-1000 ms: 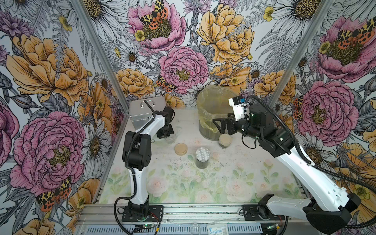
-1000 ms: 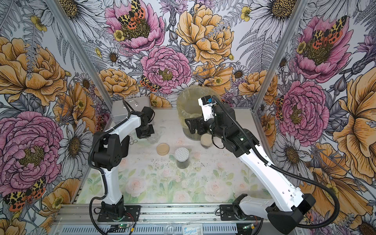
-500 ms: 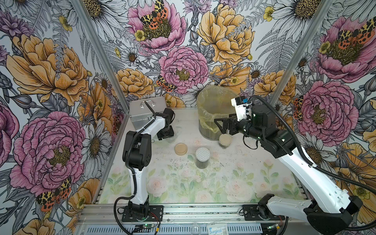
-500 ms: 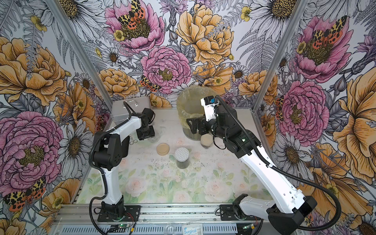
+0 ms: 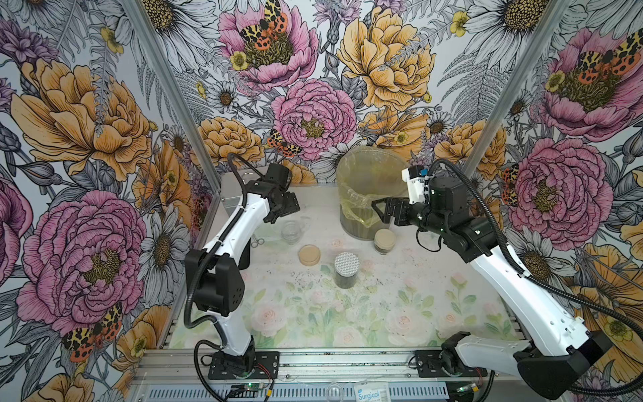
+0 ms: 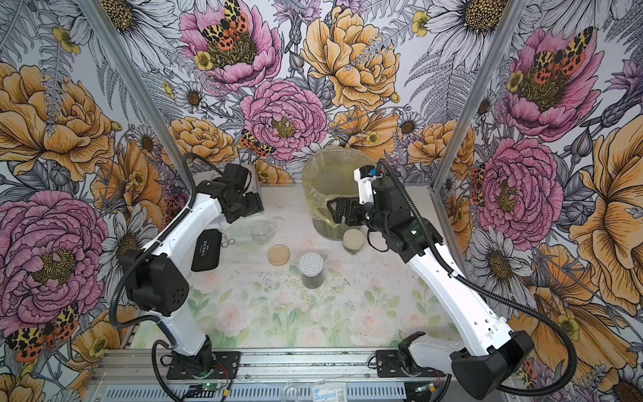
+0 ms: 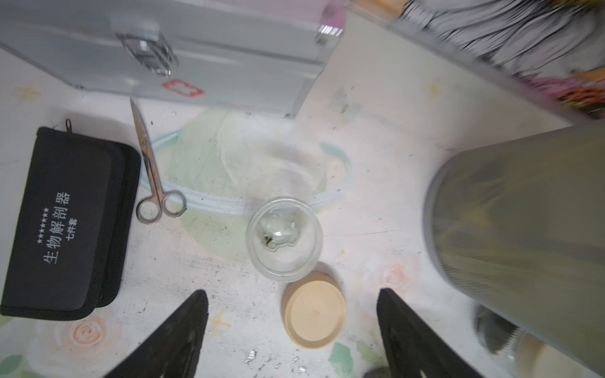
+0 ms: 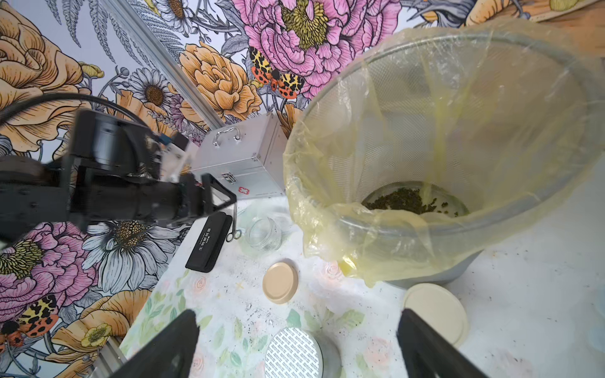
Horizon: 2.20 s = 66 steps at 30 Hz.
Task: Empty moldy tea leaves from jars
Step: Place the jar at the center of the board, then pick up the jar from the center of the board.
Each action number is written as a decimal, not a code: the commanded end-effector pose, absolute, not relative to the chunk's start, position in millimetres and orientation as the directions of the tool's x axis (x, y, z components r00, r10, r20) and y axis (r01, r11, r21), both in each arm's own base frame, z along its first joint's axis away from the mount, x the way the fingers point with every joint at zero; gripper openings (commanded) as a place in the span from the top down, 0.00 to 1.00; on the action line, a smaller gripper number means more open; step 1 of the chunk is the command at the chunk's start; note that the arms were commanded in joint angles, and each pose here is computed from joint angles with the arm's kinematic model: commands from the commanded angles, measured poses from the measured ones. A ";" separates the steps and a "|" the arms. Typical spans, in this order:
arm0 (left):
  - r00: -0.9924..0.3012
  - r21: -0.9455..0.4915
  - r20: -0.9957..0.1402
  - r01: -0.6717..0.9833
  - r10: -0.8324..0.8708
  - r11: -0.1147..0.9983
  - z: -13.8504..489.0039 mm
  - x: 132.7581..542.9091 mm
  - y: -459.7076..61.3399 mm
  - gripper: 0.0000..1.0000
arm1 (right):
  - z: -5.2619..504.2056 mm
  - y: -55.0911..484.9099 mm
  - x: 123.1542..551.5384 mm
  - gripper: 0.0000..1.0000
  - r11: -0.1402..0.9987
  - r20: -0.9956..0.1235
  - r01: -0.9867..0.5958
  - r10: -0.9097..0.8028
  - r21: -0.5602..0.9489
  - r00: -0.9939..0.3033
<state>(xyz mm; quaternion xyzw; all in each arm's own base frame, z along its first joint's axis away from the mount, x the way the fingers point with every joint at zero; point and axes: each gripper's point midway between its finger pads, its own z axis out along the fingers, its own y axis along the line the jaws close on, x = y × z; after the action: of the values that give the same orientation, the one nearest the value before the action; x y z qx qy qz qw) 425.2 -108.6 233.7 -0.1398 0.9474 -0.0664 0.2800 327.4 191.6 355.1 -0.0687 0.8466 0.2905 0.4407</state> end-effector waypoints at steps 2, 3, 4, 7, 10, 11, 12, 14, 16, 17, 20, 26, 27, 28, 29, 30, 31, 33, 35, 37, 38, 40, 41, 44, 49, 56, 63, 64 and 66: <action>-0.756 -0.216 -0.651 0.112 -0.058 0.970 304.0 392.4 -176.1 0.08 | 341.9 186.7 329.0 0.05 0.796 -0.730 -0.334 0.188 0.505 -0.657; -0.743 -0.199 -0.669 0.179 0.000 0.963 310.8 382.0 -191.1 0.05 | 340.8 184.5 328.2 0.05 0.794 -0.726 -0.330 0.193 0.511 -0.660; -0.724 -0.180 -0.686 0.256 0.065 0.950 317.2 369.1 -208.2 0.01 | 338.7 181.7 326.9 0.05 0.793 -0.721 -0.325 0.197 0.516 -0.664; -0.664 -0.116 -0.712 0.435 0.231 0.893 323.5 330.6 -250.1 0.01 | 330.3 170.5 321.1 0.05 0.792 -0.703 -0.295 0.223 0.534 -0.675; -0.615 -0.078 -0.698 0.575 0.367 0.815 315.0 291.8 -282.1 0.01 | 319.3 155.8 312.8 0.05 0.794 -0.678 -0.243 0.268 0.558 -0.684; -0.601 -0.072 -0.686 0.617 0.410 0.784 309.2 277.6 -291.5 0.01 | 314.9 150.5 309.3 0.06 0.795 -0.671 -0.223 0.283 0.564 -0.685; -0.598 -0.072 -0.670 0.641 0.439 0.764 302.4 267.4 -297.4 0.01 | 311.9 146.7 306.1 0.06 0.796 -0.667 -0.211 0.295 0.568 -0.685; -0.612 -0.079 -0.619 0.672 0.492 0.736 283.9 248.5 -305.4 0.01 | 303.2 139.2 298.7 0.07 0.796 -0.654 -0.183 0.315 0.576 -0.687; -0.640 -0.086 -0.559 0.677 0.527 0.731 263.3 236.9 -307.3 0.01 | 297.6 135.3 291.7 0.07 0.793 -0.642 -0.167 0.329 0.586 -0.692; -0.665 -0.087 -0.529 0.661 0.527 0.746 251.7 234.5 -305.8 0.01 | 294.1 134.0 288.2 0.08 0.791 -0.636 -0.161 0.332 0.590 -0.697; -0.718 -0.079 -0.454 0.623 0.528 0.779 219.0 232.0 -300.6 0.01 | 288.4 132.0 280.1 0.09 0.793 -0.628 -0.153 0.331 0.590 -0.705; -0.735 -0.091 -0.393 0.629 0.552 0.772 187.5 233.1 -313.3 0.01 | 287.7 131.6 280.8 0.08 0.794 -0.624 -0.149 0.331 0.590 -0.707; -0.735 -0.098 -0.385 0.633 0.558 0.768 183.0 232.6 -316.2 0.01 | 288.0 132.0 281.7 0.09 0.793 -0.623 -0.149 0.330 0.590 -0.709; -0.737 -0.096 -0.377 0.633 0.561 0.768 177.1 233.4 -317.3 0.01 | 288.5 133.3 282.6 0.09 0.792 -0.623 -0.154 0.326 0.591 -0.711; -0.742 -0.082 -0.368 0.627 0.561 0.775 171.5 235.2 -316.0 0.01 | 288.9 133.8 283.4 0.09 0.792 -0.623 -0.155 0.324 0.590 -0.712; -0.743 -0.061 -0.362 0.621 0.563 0.781 167.5 237.8 -313.7 0.01 | 289.1 134.3 284.0 0.09 0.791 -0.621 -0.156 0.324 0.592 -0.713; -0.747 -0.026 -0.361 0.607 0.559 0.794 164.1 242.0 -309.0 0.01 | 289.1 134.9 284.5 0.09 0.790 -0.620 -0.157 0.322 0.592 -0.715; -0.758 0.033 -0.368 0.568 0.539 0.822 161.0 251.7 -298.3 0.01 | 289.8 135.6 284.6 0.09 0.788 -0.620 -0.160 0.321 0.594 -0.716; -0.770 0.069 -0.368 0.536 0.521 0.841 157.1 259.1 -289.5 0.01 | 289.3 135.2 284.7 0.09 0.790 -0.620 -0.159 0.321 0.592 -0.716; -0.775 0.075 -0.358 0.533 0.521 0.843 152.5 261.2 -288.7 0.01 | 288.7 135.1 285.0 0.09 0.791 -0.620 -0.158 0.320 0.591 -0.716; -0.777 0.061 -0.349 0.539 0.523 0.840 150.2 260.3 -290.7 0.01 | 287.9 135.1 285.1 0.09 0.792 -0.620 -0.157 0.319 0.590 -0.717; -0.777 0.031 -0.331 0.558 0.535 0.830 144.8 256.4 -298.0 0.01 | 288.3 135.1 285.9 0.09 0.793 -0.621 -0.158 0.318 0.588 -0.716; -0.777 0.010 -0.326 0.566 0.538 0.824 143.0 254.7 -302.4 0.01 | 288.3 135.2 286.1 0.09 0.793 -0.621 -0.158 0.318 0.588 -0.716; -0.777 -0.028 -0.320 0.579 0.542 0.815 139.0 252.8 -310.8 0.01 | 287.7 134.8 287.2 0.09 0.795 -0.621 -0.155 0.318 0.586 -0.716; -0.785 -0.005 -0.300 0.569 0.542 0.822 128.5 258.8 -306.4 0.01 | 290.4 135.8 288.1 0.09 0.793 -0.623 -0.160 0.318 0.588 -0.715; -0.783 0.023 -0.296 0.566 0.547 0.824 123.0 266.2 -303.1 0.01 | 289.5 136.3 288.5 0.09 0.792 -0.619 -0.158 0.318 0.590 -0.718; -0.776 0.023 -0.289 0.580 0.560 0.815 110.1 272.6 -314.8 0.01 | 287.4 137.3 289.6 0.09 0.790 -0.611 -0.155 0.317 0.593 -0.725; -0.774 0.033 -0.286 0.581 0.565 0.813 108.5 272.9 -313.9 0.01 | 288.4 137.2 289.4 0.09 0.790 -0.613 -0.156 0.318 0.593 -0.723; -0.774 0.039 -0.285 0.580 0.565 0.814 107.8 273.0 -313.3 0.04 | 288.4 137.0 289.2 0.09 0.791 -0.615 -0.157 0.316 0.592 -0.722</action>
<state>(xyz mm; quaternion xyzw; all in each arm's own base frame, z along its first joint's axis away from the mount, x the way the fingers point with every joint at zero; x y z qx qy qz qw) 264.4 -306.2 99.0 0.2978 0.9468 -0.0217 0.1201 287.7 135.9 271.5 0.0507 0.8802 0.3108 0.3551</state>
